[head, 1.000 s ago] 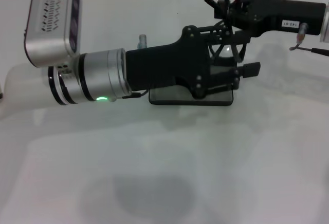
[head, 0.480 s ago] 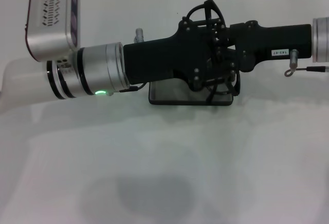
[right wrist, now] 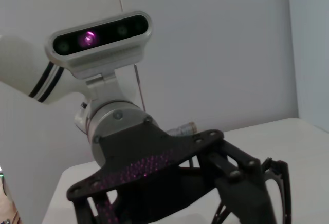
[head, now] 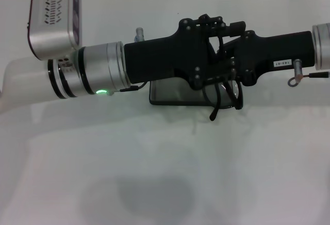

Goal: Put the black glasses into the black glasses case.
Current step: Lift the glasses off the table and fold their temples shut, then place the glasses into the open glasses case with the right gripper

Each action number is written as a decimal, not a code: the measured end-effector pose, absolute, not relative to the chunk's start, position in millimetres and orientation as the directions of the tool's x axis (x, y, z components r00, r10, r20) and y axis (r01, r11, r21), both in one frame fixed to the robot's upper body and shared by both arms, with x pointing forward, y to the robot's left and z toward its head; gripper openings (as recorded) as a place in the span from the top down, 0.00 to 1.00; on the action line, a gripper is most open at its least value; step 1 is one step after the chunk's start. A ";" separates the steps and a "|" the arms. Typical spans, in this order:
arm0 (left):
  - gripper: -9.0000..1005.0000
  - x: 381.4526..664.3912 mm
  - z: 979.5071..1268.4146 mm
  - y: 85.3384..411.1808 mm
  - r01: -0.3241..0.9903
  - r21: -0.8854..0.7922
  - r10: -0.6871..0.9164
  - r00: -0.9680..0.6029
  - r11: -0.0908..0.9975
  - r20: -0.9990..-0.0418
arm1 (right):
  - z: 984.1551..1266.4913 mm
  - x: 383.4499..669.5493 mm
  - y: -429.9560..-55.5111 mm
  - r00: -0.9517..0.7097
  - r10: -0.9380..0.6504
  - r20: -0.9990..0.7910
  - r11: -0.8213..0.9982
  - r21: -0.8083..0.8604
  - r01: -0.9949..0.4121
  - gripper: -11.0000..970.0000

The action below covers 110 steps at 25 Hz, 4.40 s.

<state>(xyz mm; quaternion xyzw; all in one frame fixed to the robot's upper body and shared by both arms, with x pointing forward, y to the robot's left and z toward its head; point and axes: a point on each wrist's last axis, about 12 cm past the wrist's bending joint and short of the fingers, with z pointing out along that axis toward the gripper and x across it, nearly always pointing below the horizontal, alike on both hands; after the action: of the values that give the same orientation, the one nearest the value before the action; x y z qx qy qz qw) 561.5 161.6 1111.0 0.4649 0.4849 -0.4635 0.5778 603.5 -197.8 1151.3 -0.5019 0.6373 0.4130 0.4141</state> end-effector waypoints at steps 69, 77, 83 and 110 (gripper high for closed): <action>0.44 531.7 1075.5 288.4 0.658 -0.060 -0.202 0.142 0.750 -0.969 | 1189.9 617.3 -90.3 0.212 -0.906 -0.366 -0.052 -0.401 -0.915 0.88; 0.44 533.2 1077.0 290.7 0.662 -0.060 -0.199 0.138 0.747 -0.970 | 1163.8 593.8 -62.2 0.292 -0.925 -0.245 -0.147 -0.478 -0.866 0.88; 0.44 538.2 1081.1 293.3 0.674 -0.076 -0.210 0.119 0.735 -0.971 | 1157.0 585.7 -59.7 0.322 -0.913 -0.250 -0.148 -0.534 -0.833 0.88; 0.44 554.7 1087.4 283.1 0.706 -0.087 -0.198 0.077 0.703 -0.977 | 1123.5 588.8 -73.4 0.397 -0.881 -0.258 -0.098 -0.721 -0.686 0.85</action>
<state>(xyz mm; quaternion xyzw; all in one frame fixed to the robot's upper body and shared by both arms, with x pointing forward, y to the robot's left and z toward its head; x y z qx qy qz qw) 554.7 283.1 1087.4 0.2125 0.5983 -0.3218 0.7023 588.8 -73.4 1123.5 -0.7311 0.5357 -0.1204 0.4050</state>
